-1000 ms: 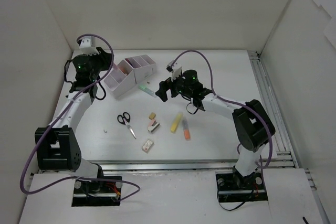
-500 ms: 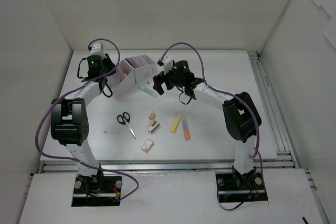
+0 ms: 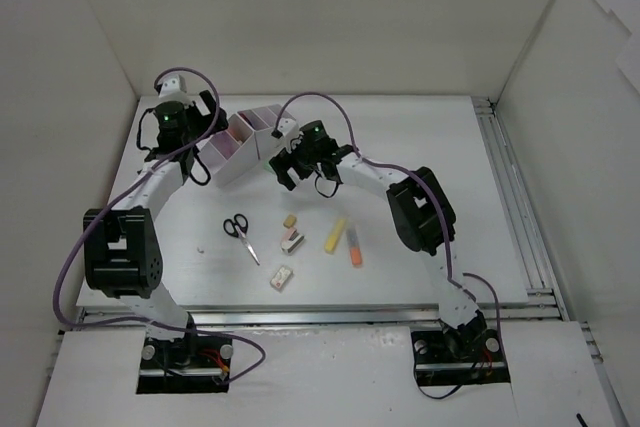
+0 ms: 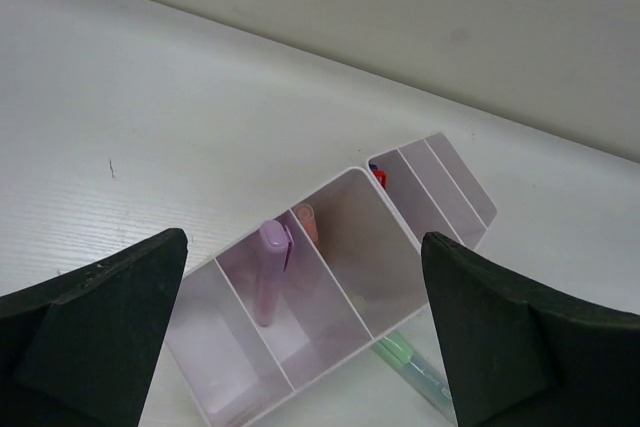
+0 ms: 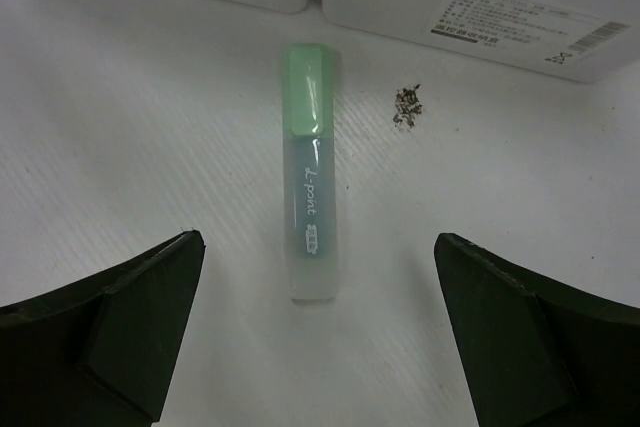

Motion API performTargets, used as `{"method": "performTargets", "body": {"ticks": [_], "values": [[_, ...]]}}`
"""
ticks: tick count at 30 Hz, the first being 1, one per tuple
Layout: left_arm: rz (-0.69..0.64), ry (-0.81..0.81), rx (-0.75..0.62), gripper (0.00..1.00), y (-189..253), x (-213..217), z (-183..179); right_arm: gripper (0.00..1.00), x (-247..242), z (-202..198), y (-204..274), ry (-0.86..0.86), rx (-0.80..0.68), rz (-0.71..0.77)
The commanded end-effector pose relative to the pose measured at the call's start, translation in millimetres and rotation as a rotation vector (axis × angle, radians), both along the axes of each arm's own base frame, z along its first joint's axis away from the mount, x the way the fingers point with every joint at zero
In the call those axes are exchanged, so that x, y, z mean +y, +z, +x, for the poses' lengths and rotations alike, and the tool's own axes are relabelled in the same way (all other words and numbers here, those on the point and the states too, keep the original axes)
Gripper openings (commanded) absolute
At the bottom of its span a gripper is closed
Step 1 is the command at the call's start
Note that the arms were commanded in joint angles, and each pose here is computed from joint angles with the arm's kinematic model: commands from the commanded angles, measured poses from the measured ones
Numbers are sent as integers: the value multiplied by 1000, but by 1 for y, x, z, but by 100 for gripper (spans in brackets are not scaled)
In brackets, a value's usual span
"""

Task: Sort the stationery into containers
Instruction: Pick up the stationery from the center of the board.

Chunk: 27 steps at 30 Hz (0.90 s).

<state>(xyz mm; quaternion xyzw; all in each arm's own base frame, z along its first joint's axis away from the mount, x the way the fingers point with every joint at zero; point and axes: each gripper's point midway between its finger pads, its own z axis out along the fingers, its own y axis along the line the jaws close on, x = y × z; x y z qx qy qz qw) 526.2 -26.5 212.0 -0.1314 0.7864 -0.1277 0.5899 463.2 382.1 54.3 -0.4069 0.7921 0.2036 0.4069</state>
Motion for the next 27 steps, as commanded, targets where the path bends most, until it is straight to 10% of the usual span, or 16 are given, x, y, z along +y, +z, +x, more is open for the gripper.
{"method": "performTargets", "body": {"ticks": [1,14,27], "values": [[-11,16,-130,99,61,4,-18,98,6,15,36,-21,-65,-6],[52,125,-237,100,108,29,-91,80,0,0,-6,17,96,-188],[88,193,-268,100,121,43,-116,10,10,-20,-13,145,145,-266]]}}
